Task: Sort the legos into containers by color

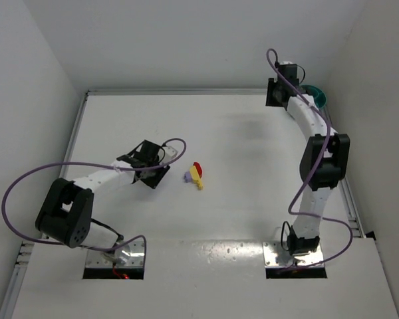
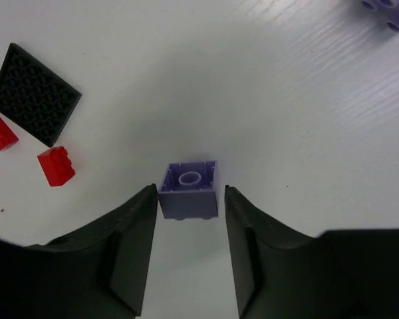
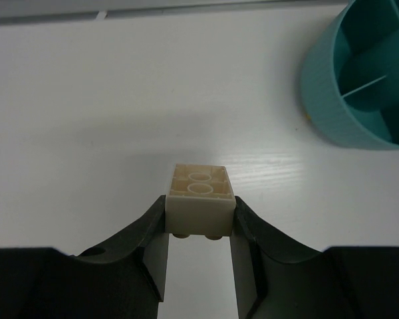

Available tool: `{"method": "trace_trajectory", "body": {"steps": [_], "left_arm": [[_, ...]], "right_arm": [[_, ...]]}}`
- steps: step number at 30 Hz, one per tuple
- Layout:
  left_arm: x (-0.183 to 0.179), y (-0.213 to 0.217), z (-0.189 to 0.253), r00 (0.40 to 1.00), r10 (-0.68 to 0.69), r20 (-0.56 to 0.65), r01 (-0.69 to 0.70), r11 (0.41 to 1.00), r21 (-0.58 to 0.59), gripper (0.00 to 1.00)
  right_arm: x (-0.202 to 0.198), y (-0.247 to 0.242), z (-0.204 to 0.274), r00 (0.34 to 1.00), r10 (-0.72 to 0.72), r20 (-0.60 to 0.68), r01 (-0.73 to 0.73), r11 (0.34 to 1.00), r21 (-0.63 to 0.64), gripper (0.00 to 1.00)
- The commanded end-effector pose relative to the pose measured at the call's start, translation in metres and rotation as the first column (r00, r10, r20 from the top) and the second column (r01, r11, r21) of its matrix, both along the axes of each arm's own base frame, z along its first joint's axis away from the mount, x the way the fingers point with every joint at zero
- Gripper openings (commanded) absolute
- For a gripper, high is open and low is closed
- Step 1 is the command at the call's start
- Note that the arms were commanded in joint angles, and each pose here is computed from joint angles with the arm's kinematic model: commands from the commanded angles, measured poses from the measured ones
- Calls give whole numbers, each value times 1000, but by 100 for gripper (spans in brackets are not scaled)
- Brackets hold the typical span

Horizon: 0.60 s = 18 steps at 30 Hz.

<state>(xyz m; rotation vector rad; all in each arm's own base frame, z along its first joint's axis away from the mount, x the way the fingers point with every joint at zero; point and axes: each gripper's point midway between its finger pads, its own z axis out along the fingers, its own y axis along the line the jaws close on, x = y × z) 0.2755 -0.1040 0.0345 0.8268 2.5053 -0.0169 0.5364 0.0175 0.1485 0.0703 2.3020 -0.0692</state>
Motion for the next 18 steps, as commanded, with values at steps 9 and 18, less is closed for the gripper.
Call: {"method": "trace_trajectory", "body": {"steps": [9, 18], "left_arm": [[14, -3, -4, 999, -18, 36, 17, 1000, 7, 79], [22, -12, 13, 996, -10, 84, 15, 998, -62, 80]], "right_arm": [[58, -70, -2, 972, -220, 84, 225, 973, -57, 0], [69, -112, 19, 895, -400, 199, 393, 917, 73, 0]]}}
